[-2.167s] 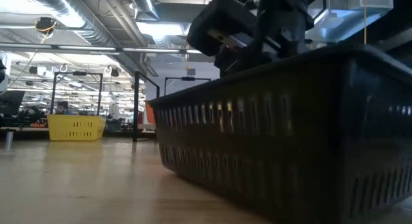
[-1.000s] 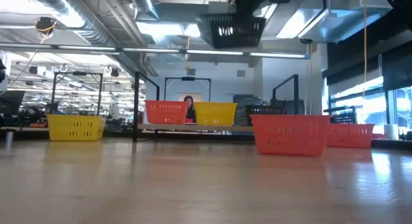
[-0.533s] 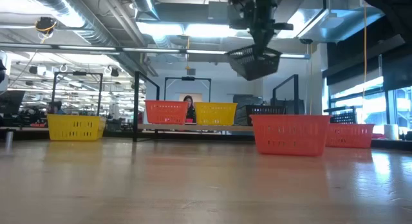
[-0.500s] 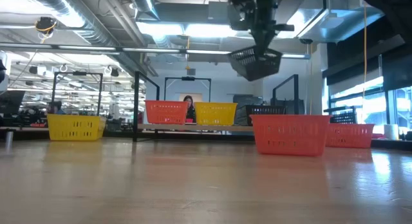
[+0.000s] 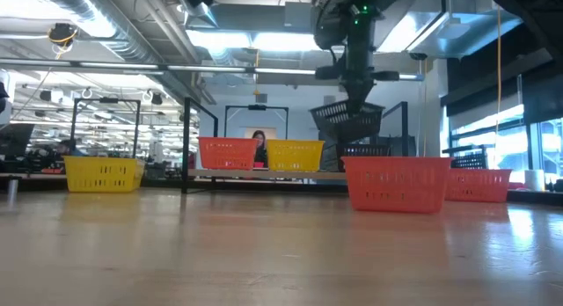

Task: Stack baskets on shelf by color
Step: Stack the left black bin on the black bin on the shelf, then stack the top yellow bin on the yellow bin on the shelf

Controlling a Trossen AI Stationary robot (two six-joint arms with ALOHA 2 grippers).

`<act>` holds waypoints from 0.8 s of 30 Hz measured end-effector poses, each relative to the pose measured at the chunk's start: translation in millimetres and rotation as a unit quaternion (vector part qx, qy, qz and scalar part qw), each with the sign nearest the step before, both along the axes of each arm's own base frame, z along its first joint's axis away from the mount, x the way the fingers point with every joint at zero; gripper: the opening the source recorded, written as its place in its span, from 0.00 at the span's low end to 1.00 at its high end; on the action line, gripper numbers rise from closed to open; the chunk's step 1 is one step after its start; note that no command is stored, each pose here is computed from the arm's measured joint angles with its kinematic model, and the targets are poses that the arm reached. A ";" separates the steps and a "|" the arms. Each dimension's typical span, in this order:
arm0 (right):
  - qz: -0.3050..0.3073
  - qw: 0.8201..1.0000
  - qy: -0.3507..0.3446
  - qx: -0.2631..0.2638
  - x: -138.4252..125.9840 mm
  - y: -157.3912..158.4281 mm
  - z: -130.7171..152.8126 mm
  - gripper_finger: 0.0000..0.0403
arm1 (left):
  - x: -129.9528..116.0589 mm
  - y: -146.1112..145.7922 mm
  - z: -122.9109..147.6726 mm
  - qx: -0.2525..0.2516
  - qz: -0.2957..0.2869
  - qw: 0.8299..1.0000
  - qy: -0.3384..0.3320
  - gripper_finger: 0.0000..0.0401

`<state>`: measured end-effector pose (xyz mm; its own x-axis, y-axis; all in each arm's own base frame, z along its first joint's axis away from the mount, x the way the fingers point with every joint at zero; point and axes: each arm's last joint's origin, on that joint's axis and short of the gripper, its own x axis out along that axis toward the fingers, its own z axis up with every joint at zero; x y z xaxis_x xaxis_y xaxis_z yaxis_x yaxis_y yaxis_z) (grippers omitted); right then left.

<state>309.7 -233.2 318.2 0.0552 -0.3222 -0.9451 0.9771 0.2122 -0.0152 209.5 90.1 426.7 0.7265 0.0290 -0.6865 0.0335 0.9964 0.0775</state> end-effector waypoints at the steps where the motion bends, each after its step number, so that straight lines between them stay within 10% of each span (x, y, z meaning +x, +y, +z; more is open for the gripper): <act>1: -0.001 1.000 0.003 0.001 -0.4 -0.6 -2.1 0.00 | 0.5 1.4 -0.6 0.000 0.002 1.000 0.001 0.15; 24: 0.007 1.000 -0.013 -0.016 1.1 -4.7 3.4 0.17 | -1.0 9.8 -1.9 0.005 0.024 1.000 0.006 0.15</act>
<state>310.8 -237.9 321.5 0.0834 -0.3521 -0.9322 0.9744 0.2249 0.0023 208.4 99.9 424.8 0.7153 0.0713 -0.6952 -0.0136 0.9960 0.0882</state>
